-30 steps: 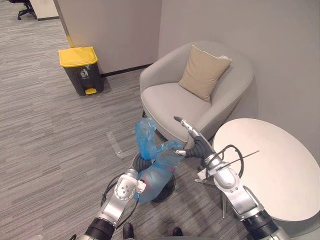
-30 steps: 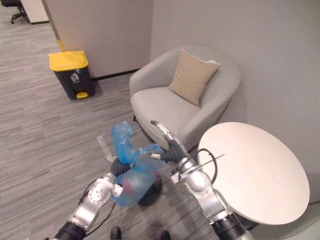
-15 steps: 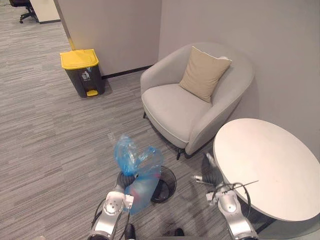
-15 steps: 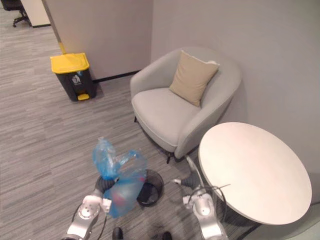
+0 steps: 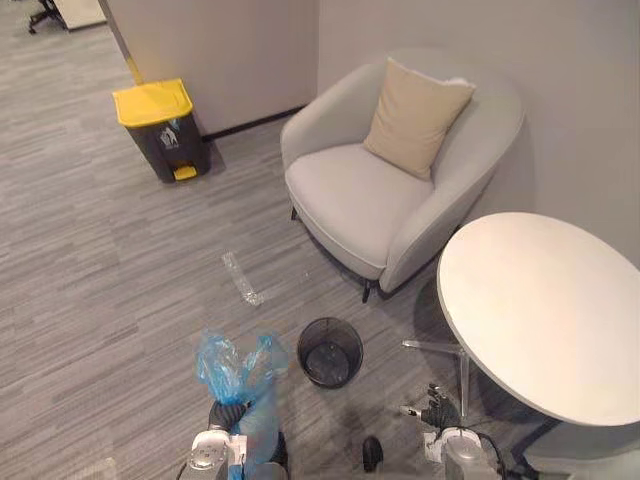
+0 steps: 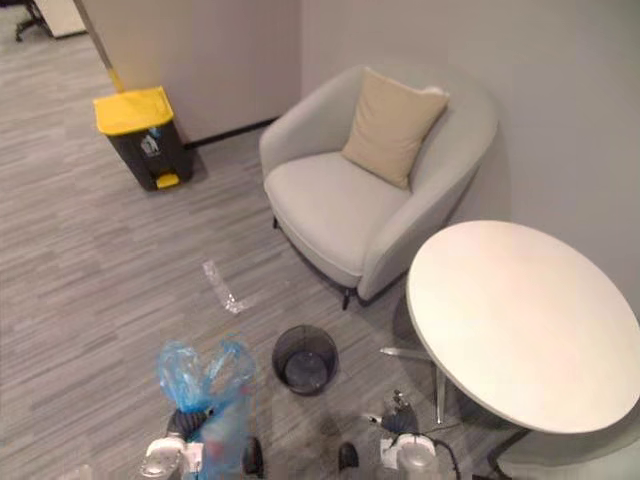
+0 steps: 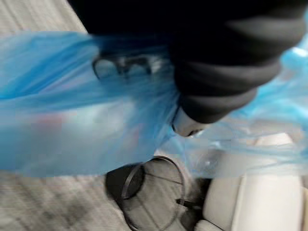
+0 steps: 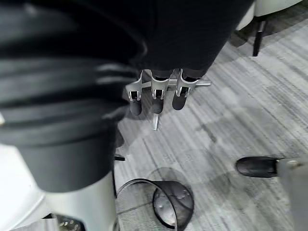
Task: Gather rubbish on tea table into small bin, then transfer packed bag to large trash can.
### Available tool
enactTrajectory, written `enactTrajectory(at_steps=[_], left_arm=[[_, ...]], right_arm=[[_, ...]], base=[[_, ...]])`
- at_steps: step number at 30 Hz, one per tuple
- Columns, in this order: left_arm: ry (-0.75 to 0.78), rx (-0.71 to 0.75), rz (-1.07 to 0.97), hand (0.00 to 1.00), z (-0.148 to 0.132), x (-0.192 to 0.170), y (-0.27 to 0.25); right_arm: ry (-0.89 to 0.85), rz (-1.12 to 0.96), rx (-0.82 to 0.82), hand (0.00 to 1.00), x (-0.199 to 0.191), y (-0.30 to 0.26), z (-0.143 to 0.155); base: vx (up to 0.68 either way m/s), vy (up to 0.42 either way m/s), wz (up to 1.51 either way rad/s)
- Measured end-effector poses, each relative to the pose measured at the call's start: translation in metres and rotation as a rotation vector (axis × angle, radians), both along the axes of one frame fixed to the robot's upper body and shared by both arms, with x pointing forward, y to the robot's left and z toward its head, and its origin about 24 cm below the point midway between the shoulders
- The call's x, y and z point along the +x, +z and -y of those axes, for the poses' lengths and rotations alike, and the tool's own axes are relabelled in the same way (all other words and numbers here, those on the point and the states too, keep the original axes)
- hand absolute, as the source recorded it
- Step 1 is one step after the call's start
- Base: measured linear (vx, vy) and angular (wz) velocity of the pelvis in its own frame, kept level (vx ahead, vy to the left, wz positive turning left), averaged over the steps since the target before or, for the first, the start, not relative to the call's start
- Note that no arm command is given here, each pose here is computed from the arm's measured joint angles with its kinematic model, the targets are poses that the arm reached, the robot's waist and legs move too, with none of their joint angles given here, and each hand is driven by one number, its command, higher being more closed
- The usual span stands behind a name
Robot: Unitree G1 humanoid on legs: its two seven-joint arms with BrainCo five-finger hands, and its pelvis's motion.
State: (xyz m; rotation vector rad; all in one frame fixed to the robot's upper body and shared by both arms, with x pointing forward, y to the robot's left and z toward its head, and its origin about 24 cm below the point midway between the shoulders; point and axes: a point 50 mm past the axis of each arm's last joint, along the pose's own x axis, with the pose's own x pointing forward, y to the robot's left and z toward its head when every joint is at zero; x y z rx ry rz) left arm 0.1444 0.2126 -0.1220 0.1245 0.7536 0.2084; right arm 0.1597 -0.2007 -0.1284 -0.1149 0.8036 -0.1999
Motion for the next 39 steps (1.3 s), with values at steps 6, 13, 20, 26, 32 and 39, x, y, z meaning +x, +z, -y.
enactTrajectory(at_steps=[6,13,20,26,32,39], left_arm=[[0.004,-0.021,0.037,1.0,0.006,0.006,0.004],[-0.029,-0.086,0.041,1.0,0.034,0.008,0.002],[-0.085,-0.115,0.116,1.0,0.054,0.037,0.013],[-0.133,-0.061,0.097,1.0,0.042,0.039,0.012],[-0.124,-0.024,0.042,1.0,0.027,0.027,0.005],[-0.108,-0.021,-0.001,1.0,0.023,0.014,0.0]], right_arm=[[-0.001,-0.041,0.01,0.0,-0.013,-0.006,-0.007],[-0.029,0.048,-0.007,0.0,0.009,0.007,-0.005],[-0.08,0.073,-0.01,0.0,0.009,0.009,-0.008],[-0.101,0.004,0.014,0.0,-0.004,-0.002,-0.012],[-0.082,-0.035,0.018,0.0,-0.003,-0.006,-0.014],[-0.062,-0.026,0.006,0.0,0.005,-0.004,-0.012]], base=[[-0.02,-0.013,0.64],[-0.06,-0.097,0.43],[-0.04,-0.029,0.8],[-0.01,0.145,0.47],[0.01,0.085,0.22],[0.17,0.076,0.07]])
